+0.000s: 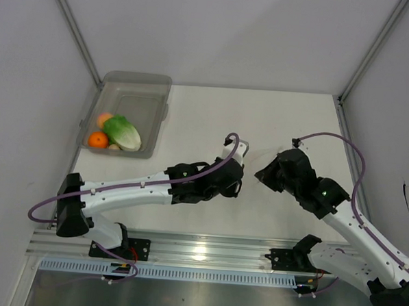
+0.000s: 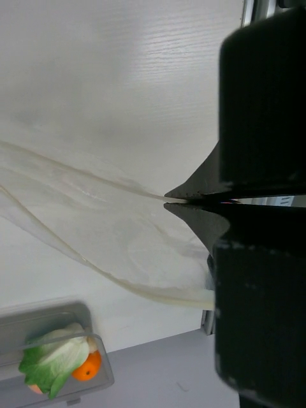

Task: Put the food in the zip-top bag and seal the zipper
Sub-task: Open the zipper of the food storage bag.

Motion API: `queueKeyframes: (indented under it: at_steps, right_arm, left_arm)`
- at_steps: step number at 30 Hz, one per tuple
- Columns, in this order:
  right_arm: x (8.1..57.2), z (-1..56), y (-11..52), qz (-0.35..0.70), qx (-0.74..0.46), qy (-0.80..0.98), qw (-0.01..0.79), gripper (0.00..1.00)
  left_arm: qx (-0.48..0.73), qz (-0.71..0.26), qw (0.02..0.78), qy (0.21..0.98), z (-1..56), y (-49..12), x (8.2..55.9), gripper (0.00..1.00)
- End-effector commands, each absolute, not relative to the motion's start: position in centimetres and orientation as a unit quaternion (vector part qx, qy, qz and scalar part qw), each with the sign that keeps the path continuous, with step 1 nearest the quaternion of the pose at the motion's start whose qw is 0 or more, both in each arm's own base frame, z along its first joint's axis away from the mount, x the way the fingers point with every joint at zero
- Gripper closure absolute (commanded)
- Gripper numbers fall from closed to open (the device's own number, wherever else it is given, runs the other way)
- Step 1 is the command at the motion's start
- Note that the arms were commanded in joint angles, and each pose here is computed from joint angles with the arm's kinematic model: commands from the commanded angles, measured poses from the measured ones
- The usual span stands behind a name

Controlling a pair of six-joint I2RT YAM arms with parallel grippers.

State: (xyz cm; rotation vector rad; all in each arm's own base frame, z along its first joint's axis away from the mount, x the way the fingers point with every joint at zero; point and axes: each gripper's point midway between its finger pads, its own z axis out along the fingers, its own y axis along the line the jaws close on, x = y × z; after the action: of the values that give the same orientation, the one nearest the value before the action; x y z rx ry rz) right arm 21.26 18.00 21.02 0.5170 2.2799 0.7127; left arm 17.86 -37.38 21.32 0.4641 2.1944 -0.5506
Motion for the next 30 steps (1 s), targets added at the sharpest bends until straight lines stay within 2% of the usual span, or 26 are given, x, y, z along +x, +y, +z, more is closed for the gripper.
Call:
queueKeyframes:
  at_steps: [1,9,11,12,14,18,22,30]
  right_arm:
    - [22.0,24.3,17.4,0.267,0.19,0.863,0.384,1.0]
    - [21.7,28.8,14.9,0.193,0.154,0.87,0.427,1.0]
    - [21.5,28.7,14.3,0.171,0.141,0.879,0.423,1.0]
    - [21.6,28.8,14.3,0.161,0.13,0.882,0.423,1.0]
    - [21.4,28.2,14.1,0.144,0.117,0.892,0.412,1.0]
    - [21.1,26.8,14.3,0.126,0.092,0.907,0.391,1.0]
    - [20.4,25.6,14.5,0.124,0.076,0.917,0.372,1.0]
    - [20.2,24.4,15.2,0.128,0.058,0.924,0.355,1.0]
  left_arm:
    - [0.146,-0.277,0.42,0.852,25.8,-38.2,18.3,0.99]
    - [0.156,-0.345,0.396,0.836,26.8,-41.5,17.6,0.98]
    - [0.157,-0.35,0.391,0.837,26.7,-41.8,17.6,0.9]
    - [0.155,-0.347,0.385,0.841,26.1,-42.0,17.6,0.76]
    - [0.155,-0.352,0.377,0.843,25.7,-42.2,17.9,0.72]
    - [0.152,-0.354,0.356,0.851,24.4,-42.6,18.7,0.54]
    - [0.15,-0.36,0.33,0.86,22.6,-42.9,19.6,0.49]
    - [0.162,-0.383,0.314,0.854,22.2,-43.9,19.9,0.5]
